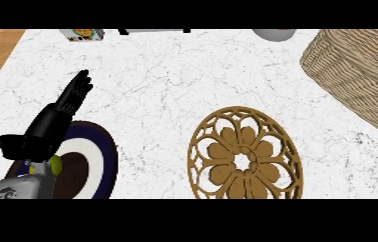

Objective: Pick the squash from the placemat and place it in the basket

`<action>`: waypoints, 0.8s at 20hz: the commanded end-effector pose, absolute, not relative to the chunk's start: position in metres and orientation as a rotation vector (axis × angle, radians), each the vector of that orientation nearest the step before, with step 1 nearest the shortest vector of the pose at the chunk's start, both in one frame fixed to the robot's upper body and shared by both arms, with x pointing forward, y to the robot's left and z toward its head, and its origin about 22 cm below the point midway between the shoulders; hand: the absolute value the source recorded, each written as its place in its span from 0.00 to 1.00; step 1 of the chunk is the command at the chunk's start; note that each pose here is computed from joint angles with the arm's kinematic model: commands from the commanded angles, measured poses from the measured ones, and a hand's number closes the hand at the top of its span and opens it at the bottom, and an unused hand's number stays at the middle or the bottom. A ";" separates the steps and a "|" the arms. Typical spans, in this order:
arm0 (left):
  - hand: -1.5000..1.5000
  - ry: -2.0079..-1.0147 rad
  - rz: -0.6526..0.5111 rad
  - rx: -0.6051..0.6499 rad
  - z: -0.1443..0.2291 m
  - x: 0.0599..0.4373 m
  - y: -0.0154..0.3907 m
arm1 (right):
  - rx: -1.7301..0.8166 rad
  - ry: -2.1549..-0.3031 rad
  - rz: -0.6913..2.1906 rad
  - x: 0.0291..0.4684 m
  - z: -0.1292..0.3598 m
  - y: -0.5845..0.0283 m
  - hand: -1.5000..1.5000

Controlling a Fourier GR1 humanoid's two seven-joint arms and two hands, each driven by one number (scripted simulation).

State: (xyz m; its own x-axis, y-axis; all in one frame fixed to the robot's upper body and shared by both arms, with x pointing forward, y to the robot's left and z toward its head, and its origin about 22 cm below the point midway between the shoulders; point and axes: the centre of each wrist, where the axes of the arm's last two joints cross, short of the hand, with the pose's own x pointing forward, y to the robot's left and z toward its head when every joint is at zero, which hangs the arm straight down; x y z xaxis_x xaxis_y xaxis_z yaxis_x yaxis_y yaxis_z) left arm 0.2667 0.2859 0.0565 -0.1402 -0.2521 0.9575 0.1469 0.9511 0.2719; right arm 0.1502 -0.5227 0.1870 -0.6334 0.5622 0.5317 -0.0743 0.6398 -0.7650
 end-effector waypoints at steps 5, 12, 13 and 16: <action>0.50 -1.694 -0.354 0.059 0.053 0.277 0.267 | -0.113 -2.251 0.742 0.159 0.226 -0.544 1.00; 0.50 -1.706 -0.415 0.010 0.061 0.292 0.254 | -0.253 -2.190 0.687 0.175 0.265 -0.565 1.00; 0.50 -1.702 -0.413 0.022 0.063 0.291 0.257 | -0.227 -2.185 0.704 0.175 0.255 -0.565 1.00; 0.50 -1.698 -0.450 0.004 0.067 0.283 0.255 | -0.259 -2.154 0.715 0.189 0.251 -0.559 1.00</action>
State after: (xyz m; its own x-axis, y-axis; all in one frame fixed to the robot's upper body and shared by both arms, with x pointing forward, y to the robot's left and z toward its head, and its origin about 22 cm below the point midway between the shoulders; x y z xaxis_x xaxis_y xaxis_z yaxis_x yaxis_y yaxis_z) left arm 0.2861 0.2576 0.0639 -0.1764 -0.2401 0.9546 0.2267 0.9338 0.2768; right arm 0.1816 -0.5546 0.2549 -0.5806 0.5189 0.6274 0.0619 0.7965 -0.6014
